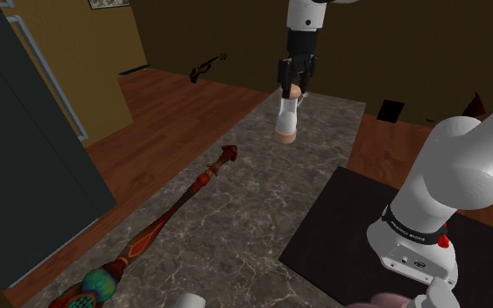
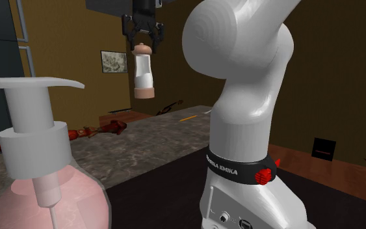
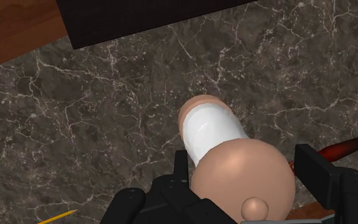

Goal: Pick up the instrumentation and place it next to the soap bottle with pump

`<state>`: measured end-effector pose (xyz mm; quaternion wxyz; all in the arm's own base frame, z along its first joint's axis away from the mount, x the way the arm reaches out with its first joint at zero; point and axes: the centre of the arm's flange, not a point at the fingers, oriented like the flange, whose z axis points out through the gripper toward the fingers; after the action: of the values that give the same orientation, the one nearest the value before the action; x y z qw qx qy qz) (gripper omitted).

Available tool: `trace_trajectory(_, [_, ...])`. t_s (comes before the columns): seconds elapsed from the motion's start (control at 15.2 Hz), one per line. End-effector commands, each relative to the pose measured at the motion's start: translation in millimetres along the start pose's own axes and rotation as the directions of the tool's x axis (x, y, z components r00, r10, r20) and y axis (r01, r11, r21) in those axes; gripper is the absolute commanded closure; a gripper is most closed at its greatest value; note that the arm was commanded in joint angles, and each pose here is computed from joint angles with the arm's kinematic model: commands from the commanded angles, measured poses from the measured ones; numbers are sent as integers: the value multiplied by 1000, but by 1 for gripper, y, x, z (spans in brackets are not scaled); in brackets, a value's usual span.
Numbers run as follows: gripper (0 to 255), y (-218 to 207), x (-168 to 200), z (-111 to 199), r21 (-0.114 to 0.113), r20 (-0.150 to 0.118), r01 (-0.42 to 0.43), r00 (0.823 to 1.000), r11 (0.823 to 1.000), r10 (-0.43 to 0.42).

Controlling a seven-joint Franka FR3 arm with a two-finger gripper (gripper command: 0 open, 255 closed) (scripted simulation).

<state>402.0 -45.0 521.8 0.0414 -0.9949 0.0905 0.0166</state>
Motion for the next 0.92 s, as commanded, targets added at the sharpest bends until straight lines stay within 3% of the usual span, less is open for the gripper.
trace_trajectory(0.0, [255, 0, 1, -11, 0, 0, 0, 1000, 1000, 0])
trace_trajectory(0.86, [255, -5, -2, -80, 0, 0, 0, 1000, 1000, 0])
